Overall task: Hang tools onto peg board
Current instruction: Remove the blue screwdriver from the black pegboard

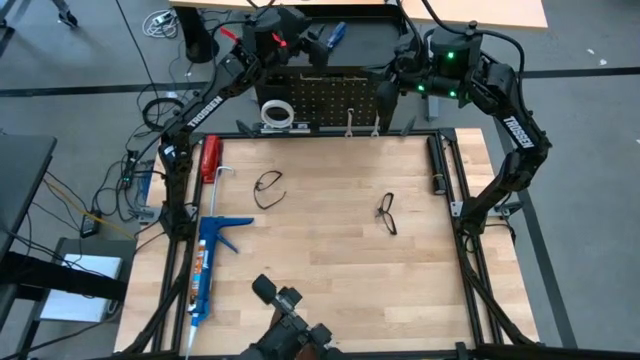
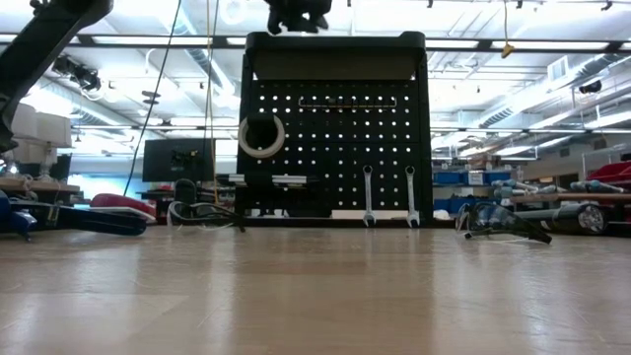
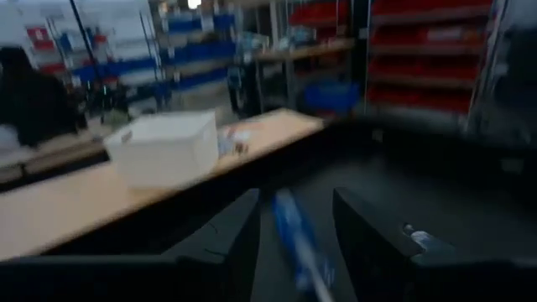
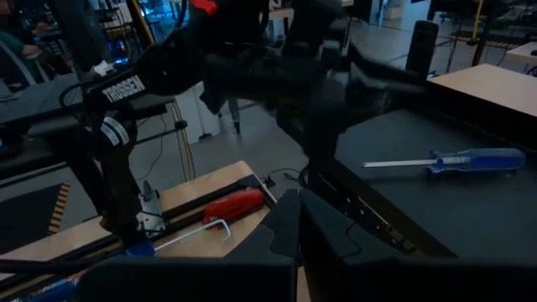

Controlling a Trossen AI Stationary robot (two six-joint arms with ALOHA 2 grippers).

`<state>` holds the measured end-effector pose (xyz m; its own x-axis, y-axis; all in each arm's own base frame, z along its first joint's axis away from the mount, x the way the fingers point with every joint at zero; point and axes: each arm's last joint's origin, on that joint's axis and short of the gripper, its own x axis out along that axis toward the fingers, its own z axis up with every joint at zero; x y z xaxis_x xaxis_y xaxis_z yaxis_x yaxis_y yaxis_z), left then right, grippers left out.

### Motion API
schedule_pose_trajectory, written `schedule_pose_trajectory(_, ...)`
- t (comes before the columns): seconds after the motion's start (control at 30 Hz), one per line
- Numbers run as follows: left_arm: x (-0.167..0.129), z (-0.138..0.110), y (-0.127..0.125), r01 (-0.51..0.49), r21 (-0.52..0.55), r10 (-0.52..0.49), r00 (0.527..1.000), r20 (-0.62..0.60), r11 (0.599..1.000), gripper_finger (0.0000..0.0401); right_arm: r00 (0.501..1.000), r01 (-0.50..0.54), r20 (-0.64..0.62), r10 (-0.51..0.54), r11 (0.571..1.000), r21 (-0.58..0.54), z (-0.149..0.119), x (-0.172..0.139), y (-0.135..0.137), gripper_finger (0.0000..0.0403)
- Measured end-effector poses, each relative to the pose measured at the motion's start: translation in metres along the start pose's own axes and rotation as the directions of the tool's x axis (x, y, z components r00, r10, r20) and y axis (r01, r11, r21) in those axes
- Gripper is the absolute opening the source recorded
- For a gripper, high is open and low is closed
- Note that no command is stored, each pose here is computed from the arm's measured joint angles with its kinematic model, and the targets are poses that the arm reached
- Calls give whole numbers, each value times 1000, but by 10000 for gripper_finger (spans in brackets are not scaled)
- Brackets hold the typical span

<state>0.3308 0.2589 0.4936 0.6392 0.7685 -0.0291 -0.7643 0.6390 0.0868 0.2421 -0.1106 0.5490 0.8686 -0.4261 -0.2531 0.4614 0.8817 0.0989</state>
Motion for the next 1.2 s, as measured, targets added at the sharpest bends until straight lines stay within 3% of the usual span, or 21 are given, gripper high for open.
schedule_pose_trajectory(0.17, 10, 4, 1, 2, -33, 2, 993, 120, 999, 158, 1000, -1, 6, 1, 1000, 0, 1, 0, 0, 18)
schedule_pose_trajectory(0.23, 15, 0, -1, 9, -49, -4, 994, 112, 999, 158, 1000, -1, 5, 1, 1000, 1, 1, 0, 0, 15)
schedule_pose_trajectory(0.43, 31, -22, -11, 76, -70, -74, 997, 30, 995, 158, 1000, -1, 4, 1, 1000, 2, 0, 0, 0, 16)
schedule_pose_trajectory(0.57, 28, -27, -13, 33, -46, -35, 998, -46, 998, 158, 1000, 0, -2, 0, 1000, 2, 0, 1, 0, 21)
schedule_pose_trajectory(0.73, 25, -36, -13, 47, -23, -50, 987, -152, 999, 153, 1000, 1, -4, -1, 1000, 2, 0, 1, 0, 17)
schedule_pose_trajectory(0.93, 23, -37, -12, 59, 0, -58, 982, -182, 998, 142, 1000, 1, -1, -1, 1000, 15, 0, 1, 0, 14)
schedule_pose_trajectory(1.07, 24, -33, -12, 58, -1, -58, 988, -140, 998, 137, 1000, 1, -5, -1, 1000, 18, 0, 1, 0, 19)
schedule_pose_trajectory(1.2, 23, -18, -14, 63, -7, -63, 998, 12, 998, 136, 1000, 2, -4, -2, 1000, 18, 0, 1, 0, 18)
